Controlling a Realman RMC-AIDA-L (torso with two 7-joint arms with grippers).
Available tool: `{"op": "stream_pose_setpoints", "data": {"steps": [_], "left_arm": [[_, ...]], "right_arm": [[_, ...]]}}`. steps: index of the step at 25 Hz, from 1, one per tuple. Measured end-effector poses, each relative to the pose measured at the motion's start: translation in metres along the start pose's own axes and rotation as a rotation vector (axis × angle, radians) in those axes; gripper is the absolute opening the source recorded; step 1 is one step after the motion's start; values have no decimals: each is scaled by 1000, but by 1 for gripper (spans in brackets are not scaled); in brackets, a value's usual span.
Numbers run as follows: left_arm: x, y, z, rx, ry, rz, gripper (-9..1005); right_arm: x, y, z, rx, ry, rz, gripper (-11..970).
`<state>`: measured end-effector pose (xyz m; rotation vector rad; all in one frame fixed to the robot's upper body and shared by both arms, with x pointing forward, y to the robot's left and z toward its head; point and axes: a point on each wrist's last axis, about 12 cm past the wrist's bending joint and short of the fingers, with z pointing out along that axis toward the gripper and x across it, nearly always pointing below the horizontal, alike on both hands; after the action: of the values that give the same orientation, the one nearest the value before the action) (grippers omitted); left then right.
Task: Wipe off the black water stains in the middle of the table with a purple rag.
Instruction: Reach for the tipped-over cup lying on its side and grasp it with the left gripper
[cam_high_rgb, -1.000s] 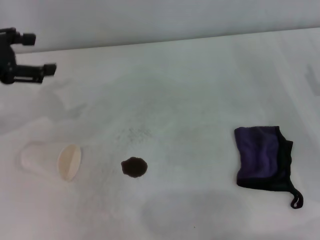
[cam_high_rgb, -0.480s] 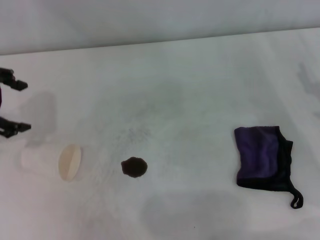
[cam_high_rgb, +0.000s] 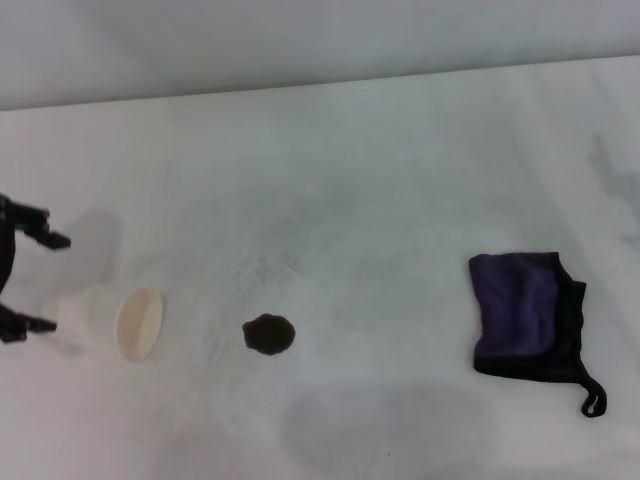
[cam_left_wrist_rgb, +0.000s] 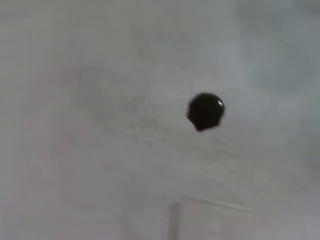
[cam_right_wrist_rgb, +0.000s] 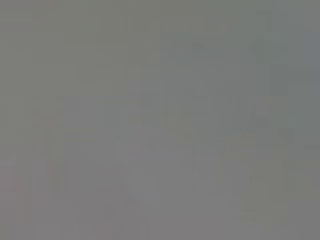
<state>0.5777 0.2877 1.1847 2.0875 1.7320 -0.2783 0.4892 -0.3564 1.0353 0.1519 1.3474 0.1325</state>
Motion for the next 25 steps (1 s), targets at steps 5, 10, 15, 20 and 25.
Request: {"op": "stream_pose_setpoints", "data": {"steps": [5,10,15,20,25], "left_arm": [[9,-8,19,13,35,53,888],[17,-11,32,-12,39,86,888],[20,-13,43,-32,17,118,887],[22,-16,55,-42,-1,140,887],[21,-18,68,-51,-21,140,887]], "right_arm": [[1,3,-8,-6,-4,16,841],[1,6,-20,-7,-24,41,841],[0,7,-25,-10,-35,46,840],[-1,8,-26,-16,-42,49,840],[0,9,-29,-17,-44,57,841]]}}
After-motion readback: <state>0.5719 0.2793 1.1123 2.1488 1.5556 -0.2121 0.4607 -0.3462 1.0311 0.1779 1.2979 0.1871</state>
